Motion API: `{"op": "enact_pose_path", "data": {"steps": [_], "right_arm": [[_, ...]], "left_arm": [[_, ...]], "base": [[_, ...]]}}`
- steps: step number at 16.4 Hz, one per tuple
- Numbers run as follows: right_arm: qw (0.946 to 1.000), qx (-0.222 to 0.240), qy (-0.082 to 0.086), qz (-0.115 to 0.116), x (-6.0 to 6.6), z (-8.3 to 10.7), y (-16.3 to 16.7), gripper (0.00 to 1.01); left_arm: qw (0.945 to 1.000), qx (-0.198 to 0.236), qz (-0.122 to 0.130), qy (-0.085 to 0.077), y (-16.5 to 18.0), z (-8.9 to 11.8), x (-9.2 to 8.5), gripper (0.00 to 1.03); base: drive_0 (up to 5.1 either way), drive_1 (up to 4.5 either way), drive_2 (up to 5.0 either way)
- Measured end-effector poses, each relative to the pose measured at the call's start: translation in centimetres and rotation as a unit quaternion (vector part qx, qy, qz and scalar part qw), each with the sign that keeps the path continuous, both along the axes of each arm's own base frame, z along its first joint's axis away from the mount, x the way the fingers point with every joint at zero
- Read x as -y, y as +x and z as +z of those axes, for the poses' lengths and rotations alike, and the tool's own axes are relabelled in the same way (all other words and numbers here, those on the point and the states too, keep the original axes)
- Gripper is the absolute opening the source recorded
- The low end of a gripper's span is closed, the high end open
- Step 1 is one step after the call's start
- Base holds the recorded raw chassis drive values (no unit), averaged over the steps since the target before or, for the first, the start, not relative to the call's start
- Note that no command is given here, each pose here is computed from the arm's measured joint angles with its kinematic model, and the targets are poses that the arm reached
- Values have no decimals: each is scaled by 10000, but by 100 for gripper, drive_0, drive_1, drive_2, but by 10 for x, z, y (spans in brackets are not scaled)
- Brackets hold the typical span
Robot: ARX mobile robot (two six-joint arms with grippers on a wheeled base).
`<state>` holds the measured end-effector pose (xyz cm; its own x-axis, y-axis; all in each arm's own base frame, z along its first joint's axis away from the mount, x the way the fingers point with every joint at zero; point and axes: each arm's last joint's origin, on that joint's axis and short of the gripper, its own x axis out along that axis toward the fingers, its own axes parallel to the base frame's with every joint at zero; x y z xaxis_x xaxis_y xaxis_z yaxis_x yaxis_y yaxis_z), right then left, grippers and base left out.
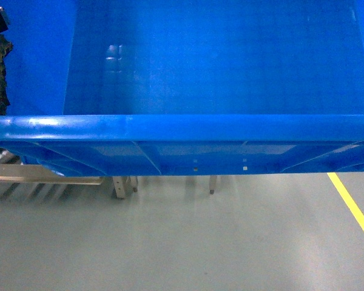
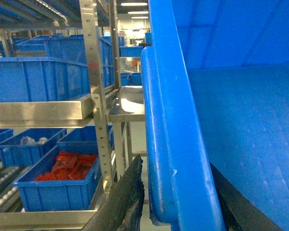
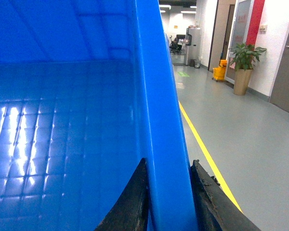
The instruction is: Place box next to blue box on left shelf
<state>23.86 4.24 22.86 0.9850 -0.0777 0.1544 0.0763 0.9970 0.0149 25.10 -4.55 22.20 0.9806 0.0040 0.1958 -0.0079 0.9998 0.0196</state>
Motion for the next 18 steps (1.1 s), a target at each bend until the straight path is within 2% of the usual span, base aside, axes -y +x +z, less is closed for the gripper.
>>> {"op": "enact_pose_path", "data": {"steps": [7, 11, 18], "right_arm": [[10000, 11, 0, 2, 0, 0, 0, 17], [10000, -13, -4, 6, 0, 0, 0, 17], [10000, 1, 0, -10, 0, 0, 0, 17]], "left_arm": [[10000, 11, 0, -4, 0, 0, 0, 29], [10000, 2, 0, 0, 0, 0, 0, 29], [10000, -2, -6, -2, 0, 0, 0, 29]], "base": [[9, 432, -414], [0, 0, 0], [-489, 256, 256]]}}
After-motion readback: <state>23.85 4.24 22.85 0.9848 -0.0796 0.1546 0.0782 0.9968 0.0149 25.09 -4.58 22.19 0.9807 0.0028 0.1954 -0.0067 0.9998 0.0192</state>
